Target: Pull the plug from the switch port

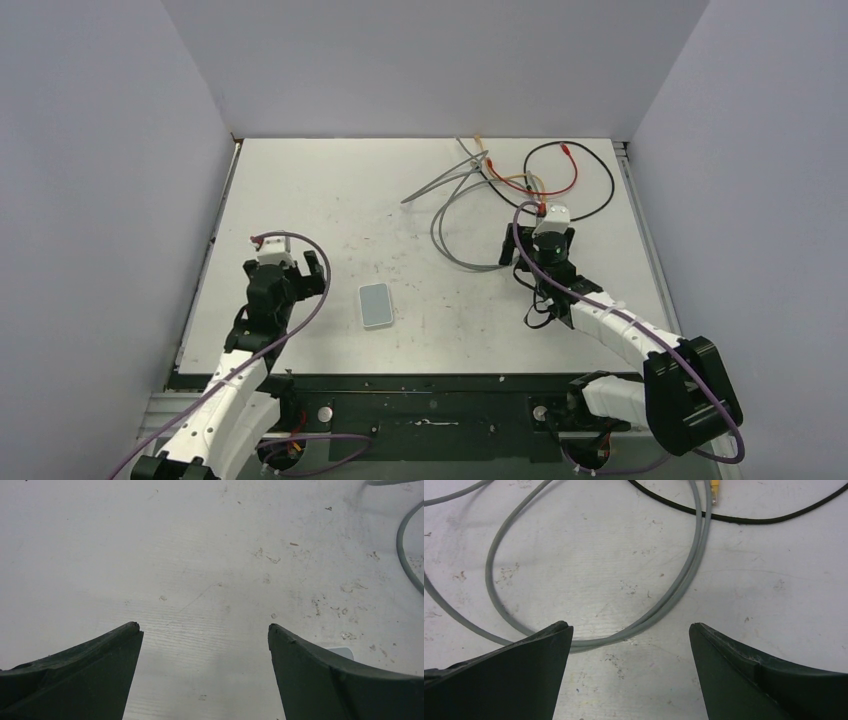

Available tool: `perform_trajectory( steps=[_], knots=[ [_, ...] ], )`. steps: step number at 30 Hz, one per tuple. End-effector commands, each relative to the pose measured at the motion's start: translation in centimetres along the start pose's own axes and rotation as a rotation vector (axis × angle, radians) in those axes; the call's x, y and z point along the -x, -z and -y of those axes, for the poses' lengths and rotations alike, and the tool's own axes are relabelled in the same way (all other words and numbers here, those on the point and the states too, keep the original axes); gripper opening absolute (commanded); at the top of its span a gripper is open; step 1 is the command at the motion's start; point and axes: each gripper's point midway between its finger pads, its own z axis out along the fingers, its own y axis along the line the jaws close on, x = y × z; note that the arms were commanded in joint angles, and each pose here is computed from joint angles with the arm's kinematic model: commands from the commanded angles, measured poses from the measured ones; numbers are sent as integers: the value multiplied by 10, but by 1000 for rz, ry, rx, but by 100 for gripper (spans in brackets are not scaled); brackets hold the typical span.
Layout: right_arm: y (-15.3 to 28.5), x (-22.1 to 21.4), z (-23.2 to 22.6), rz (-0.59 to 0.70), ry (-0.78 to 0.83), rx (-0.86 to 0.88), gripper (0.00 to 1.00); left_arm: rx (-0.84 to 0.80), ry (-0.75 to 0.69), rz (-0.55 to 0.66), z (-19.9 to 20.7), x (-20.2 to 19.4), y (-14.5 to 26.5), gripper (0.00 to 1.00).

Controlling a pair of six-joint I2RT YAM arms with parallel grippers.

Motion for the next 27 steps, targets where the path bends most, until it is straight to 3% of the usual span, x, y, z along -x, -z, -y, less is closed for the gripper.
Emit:
perform_trajectory(
  steps=[1, 15, 20, 27],
  knots=[
    [-1, 16, 22, 92, -39, -85, 90, -9, -113, 108, -1, 20, -8, 96],
    [10, 10, 103, 198, 2, -405, 90, 37, -103, 293, -15, 18, -24, 96],
    [4, 1, 110, 244, 62, -420, 90, 45, -145, 272, -14, 15, -37, 96],
    [-10, 4, 115, 329, 81, -425, 90, 13, -206, 353, -4, 31, -55, 96]
  ],
)
